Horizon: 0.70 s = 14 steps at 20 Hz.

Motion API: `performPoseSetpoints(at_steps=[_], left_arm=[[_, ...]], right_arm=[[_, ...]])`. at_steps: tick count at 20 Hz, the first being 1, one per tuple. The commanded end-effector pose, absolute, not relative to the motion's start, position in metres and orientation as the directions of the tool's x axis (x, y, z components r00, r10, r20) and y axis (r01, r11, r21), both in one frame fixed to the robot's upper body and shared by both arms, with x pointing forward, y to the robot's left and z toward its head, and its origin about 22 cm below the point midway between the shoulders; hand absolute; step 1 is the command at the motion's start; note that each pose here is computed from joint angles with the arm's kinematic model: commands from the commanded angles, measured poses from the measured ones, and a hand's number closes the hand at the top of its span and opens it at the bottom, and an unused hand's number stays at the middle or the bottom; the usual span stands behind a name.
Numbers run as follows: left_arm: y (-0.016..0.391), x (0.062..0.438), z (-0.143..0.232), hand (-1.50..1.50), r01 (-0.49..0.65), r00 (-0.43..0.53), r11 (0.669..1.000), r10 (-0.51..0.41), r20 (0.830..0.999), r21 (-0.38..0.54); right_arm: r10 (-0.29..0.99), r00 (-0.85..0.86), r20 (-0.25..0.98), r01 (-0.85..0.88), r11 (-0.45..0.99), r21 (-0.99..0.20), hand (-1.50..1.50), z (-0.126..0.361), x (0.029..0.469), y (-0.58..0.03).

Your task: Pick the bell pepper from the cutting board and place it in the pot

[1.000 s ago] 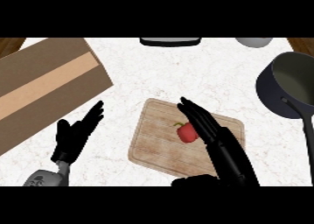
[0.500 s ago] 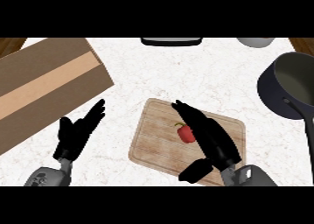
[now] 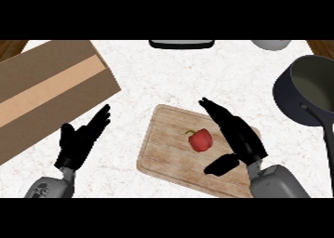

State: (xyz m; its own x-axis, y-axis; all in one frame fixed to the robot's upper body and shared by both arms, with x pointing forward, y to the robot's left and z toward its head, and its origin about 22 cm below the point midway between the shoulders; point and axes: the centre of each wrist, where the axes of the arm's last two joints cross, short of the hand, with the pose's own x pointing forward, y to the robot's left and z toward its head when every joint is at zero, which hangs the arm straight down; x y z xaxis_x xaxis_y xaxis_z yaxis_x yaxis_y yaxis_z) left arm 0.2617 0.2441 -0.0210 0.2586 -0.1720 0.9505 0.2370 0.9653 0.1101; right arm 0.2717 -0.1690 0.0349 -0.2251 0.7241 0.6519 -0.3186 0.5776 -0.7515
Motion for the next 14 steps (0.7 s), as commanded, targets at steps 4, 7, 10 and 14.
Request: performPoseSetpoints(at_steps=[4, 7, 10, 14], left_arm=[[0.23, 0.26, -0.02, 0.0, 0.234, 0.271, 0.965, -0.182, 0.945, 0.119], [0.252, 0.263, -0.021, 0.0, 0.225, 0.272, 0.97, -0.157, 0.95, 0.096], [0.239, 0.259, -0.016, 0.0, 0.244, 0.263, 0.963, -0.177, 0.949, 0.112], [0.25, 0.256, -0.007, 0.0, 0.244, 0.26, 0.964, -0.172, 0.95, 0.108]], right_arm=[[0.619, -0.228, 0.751, -0.404, 0.642, -0.652, -1.5, 0.005, 0.262, -0.179], [0.525, -0.23, 0.82, -0.421, 0.706, -0.57, -1.5, -0.01, 0.261, -0.196], [0.45, -0.236, 0.861, -0.451, 0.734, -0.508, -1.5, 0.005, 0.288, -0.205], [0.428, -0.151, 0.891, -0.489, 0.751, -0.444, -1.5, -0.027, 0.29, -0.182]])
